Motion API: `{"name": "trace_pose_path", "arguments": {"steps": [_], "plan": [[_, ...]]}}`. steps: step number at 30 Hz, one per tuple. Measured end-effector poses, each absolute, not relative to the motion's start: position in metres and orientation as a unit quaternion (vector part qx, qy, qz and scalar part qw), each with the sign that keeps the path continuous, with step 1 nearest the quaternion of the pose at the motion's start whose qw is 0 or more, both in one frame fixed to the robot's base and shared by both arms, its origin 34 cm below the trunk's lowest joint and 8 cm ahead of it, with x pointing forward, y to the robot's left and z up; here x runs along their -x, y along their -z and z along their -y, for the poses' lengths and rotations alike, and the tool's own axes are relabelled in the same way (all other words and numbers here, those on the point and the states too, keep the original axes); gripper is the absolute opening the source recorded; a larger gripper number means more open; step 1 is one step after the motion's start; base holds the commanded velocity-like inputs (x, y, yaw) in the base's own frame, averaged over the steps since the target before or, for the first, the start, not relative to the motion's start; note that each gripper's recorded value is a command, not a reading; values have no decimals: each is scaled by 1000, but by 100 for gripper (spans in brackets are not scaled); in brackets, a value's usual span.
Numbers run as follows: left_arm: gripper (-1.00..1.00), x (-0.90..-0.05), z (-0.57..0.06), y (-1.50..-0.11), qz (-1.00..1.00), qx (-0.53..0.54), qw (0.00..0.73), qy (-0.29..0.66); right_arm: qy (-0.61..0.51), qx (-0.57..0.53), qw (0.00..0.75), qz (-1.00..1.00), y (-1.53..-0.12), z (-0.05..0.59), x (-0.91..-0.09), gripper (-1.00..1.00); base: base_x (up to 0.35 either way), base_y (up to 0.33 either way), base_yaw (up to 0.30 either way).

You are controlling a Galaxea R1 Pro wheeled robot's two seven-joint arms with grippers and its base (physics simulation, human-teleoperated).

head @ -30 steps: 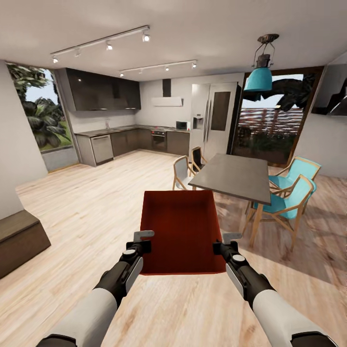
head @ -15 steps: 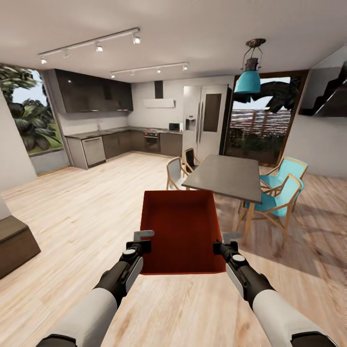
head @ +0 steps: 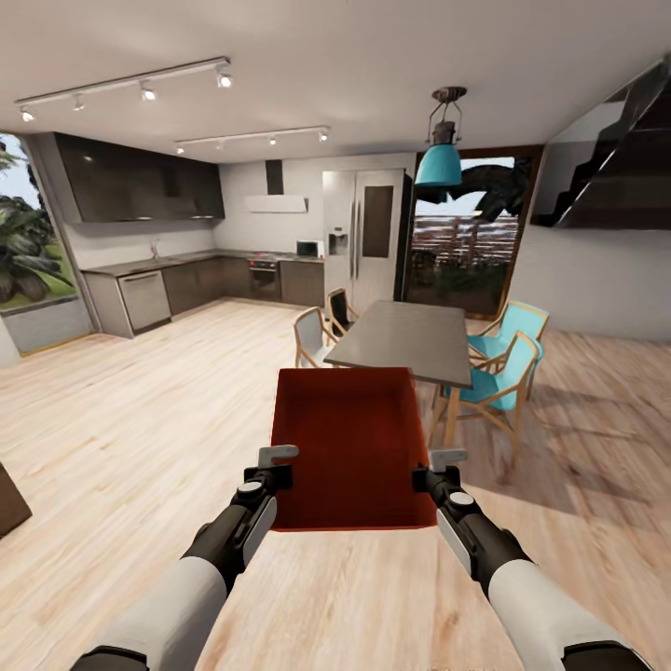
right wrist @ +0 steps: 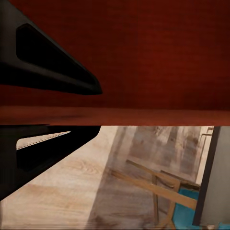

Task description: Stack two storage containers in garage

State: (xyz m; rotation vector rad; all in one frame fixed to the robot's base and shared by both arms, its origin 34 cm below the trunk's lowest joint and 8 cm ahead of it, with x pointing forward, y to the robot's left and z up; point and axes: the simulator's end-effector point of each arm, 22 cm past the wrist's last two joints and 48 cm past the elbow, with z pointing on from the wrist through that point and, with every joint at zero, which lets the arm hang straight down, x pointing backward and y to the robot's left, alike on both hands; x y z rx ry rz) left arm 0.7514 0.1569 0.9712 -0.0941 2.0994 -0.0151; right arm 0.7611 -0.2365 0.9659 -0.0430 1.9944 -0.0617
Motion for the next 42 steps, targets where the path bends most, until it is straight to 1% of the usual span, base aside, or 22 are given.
{"name": "trace_pose_path", "arguments": {"steps": [22,28,42], "plan": [[-100,-752,-157,-978,-864,39,502,6,26,18,547,-837,-973,237,-762,-100,0,0,-274],[-100,-752,-157,-978,-864,39,502,6,26,18,547,-837,-973,236,-762,-100,0,0,-64],[-100,-752,-157,-978,-864,39,502,6,26,18,547,-837,-973,237,-762,-100,0,0,-277]]}}
